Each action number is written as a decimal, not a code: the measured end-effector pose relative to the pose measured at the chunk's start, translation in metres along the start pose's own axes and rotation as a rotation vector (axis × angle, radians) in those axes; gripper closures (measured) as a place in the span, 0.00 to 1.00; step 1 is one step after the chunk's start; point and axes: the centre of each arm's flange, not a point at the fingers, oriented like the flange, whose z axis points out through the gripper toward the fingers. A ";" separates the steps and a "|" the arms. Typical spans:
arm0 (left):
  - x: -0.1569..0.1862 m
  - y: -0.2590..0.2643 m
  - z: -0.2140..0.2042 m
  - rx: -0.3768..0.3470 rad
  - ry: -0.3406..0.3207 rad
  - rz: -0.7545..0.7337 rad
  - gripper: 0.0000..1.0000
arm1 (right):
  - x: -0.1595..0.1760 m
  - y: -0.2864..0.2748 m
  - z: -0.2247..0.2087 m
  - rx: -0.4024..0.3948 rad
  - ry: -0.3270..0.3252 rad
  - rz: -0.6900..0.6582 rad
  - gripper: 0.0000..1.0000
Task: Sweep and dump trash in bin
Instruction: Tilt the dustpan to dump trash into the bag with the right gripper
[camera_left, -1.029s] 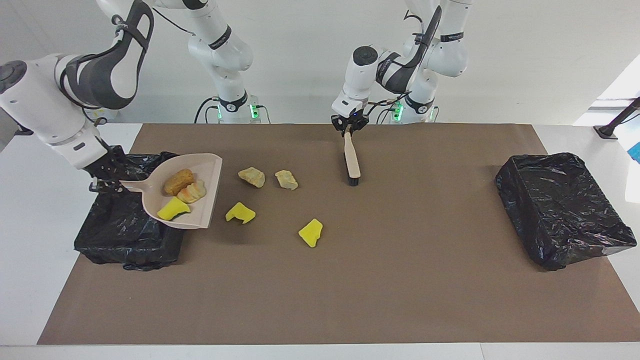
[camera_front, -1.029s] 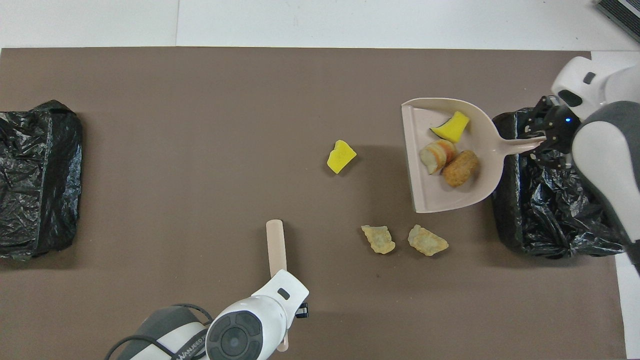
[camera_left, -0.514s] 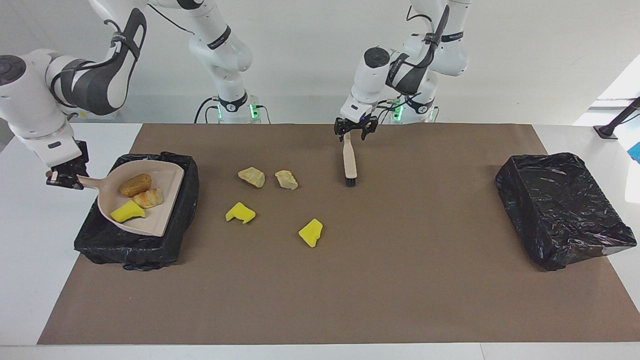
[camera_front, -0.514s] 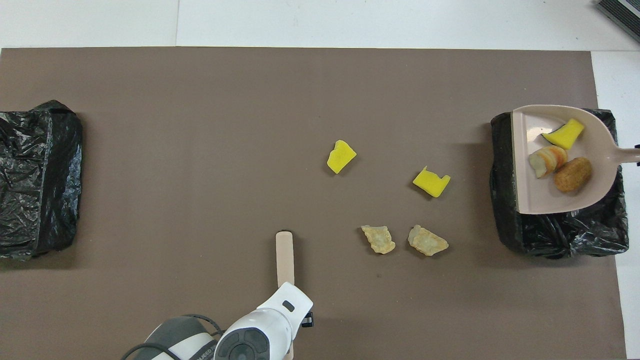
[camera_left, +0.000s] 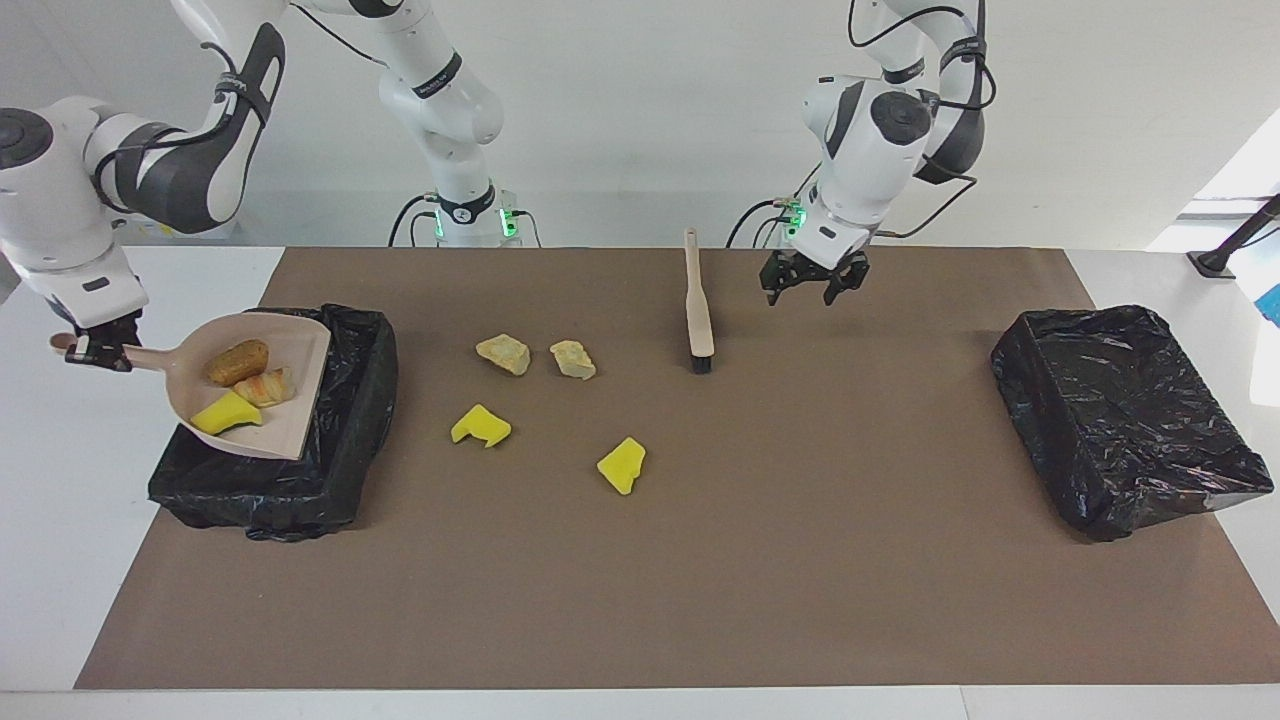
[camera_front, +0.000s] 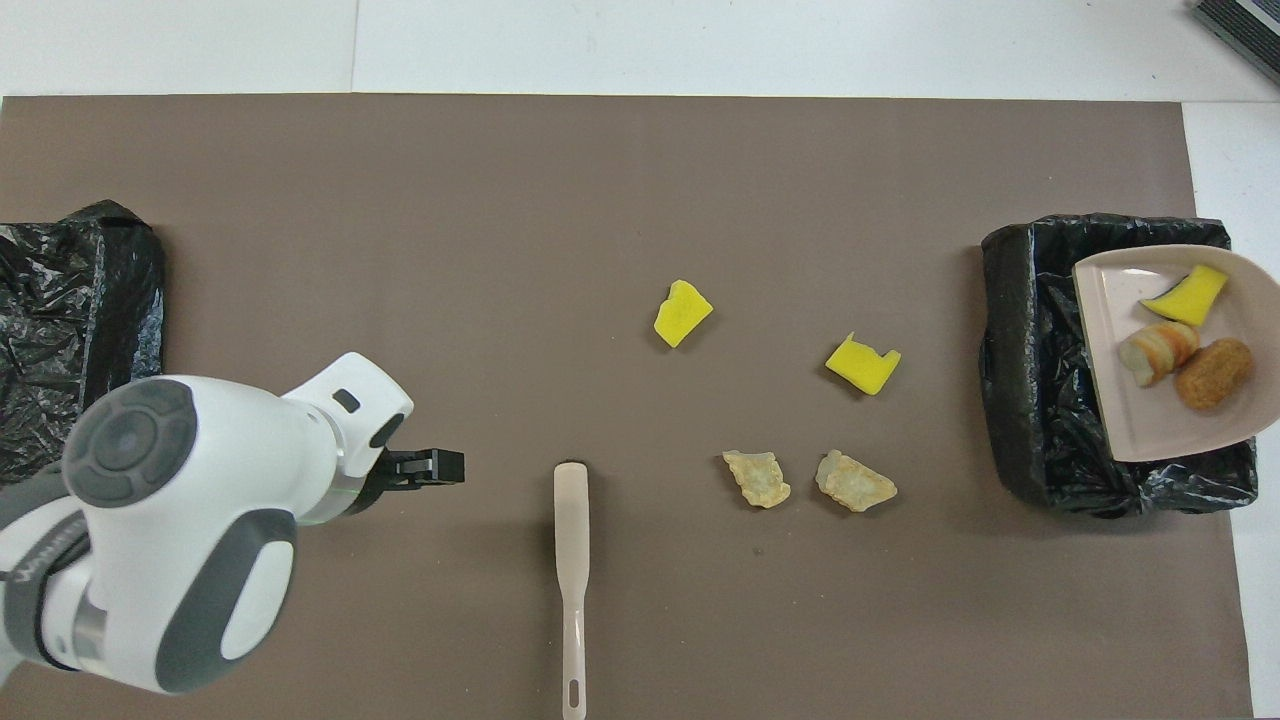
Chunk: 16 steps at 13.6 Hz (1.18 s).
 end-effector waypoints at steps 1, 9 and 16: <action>0.015 -0.012 -0.014 0.002 -0.008 0.006 0.00 | 0.004 -0.005 0.005 -0.012 -0.006 -0.026 0.69; 0.079 -0.078 -0.084 0.040 0.015 0.119 0.00 | 0.045 -0.003 0.001 -0.070 -0.122 -0.267 0.69; 0.085 -0.124 -0.090 0.038 0.024 0.051 0.00 | 0.058 0.006 -0.014 -0.053 -0.251 -0.276 0.69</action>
